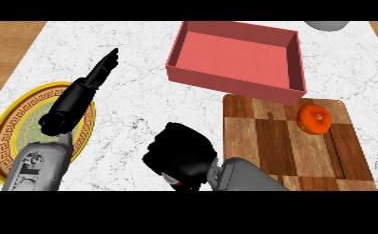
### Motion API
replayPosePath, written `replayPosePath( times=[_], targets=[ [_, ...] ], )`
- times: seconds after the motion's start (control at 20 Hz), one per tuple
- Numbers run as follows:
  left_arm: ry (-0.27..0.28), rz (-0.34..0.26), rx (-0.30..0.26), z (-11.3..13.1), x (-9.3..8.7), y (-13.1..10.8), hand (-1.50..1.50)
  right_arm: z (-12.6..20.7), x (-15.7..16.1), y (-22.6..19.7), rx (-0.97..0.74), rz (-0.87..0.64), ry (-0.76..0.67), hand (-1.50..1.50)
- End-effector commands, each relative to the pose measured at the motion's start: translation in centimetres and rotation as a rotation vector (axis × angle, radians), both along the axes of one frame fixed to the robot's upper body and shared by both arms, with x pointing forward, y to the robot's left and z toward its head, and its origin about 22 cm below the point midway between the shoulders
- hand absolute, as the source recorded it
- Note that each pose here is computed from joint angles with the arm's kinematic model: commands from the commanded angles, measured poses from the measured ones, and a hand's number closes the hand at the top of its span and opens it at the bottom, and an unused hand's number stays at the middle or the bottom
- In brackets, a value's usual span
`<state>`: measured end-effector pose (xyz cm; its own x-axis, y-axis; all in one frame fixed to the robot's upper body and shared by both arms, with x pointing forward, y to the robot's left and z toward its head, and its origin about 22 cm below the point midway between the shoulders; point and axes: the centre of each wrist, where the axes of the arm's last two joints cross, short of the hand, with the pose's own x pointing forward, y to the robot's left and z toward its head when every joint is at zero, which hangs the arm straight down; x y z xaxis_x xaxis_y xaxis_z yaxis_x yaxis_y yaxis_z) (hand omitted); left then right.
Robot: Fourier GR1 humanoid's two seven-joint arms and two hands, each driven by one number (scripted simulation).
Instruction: Pick the can from the cutting board and place it in the cardboard box
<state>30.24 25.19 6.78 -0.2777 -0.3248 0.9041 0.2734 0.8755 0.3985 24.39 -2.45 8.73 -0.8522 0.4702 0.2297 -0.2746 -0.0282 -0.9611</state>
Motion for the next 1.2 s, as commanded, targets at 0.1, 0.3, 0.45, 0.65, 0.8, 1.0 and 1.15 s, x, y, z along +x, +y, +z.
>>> replayPosePath(
  times=[0.1,0.3,0.45,0.65,0.8,1.0,1.15],
  targets=[
    [-0.004,0.038,-0.005,-0.5,0.5,0.6,0.0,4.6,0.0,3.9,0.161,0.093,-0.169,1.5],
    [0.005,0.052,0.005,-0.1,-0.9,0.0,0.0,8.6,0.1,3.8,0.247,0.041,-0.157,1.5],
    [0.017,0.064,-0.004,-0.8,-1.1,0.6,0.0,12.3,2.9,2.3,0.386,-0.156,-0.171,1.5],
    [-0.002,0.04,0.007,0.1,-0.8,-0.2,0.0,13.4,5.7,0.6,0.49,-0.39,-0.09,1.5],
    [0.001,0.052,0.011,0.1,0.0,0.7,0.0,15.6,8.0,1.4,0.519,-0.494,-0.107,1.5],
    [-0.014,0.06,0.0,1.5,0.8,1.7,0.0,15.2,11.0,0.6,0.547,-0.596,-0.103,1.5],
    [-0.001,0.039,0.005,-0.2,-1.2,1.1,0.0,16.8,14.2,-0.4,0.533,-0.647,-0.097,1.5]
  ],
)
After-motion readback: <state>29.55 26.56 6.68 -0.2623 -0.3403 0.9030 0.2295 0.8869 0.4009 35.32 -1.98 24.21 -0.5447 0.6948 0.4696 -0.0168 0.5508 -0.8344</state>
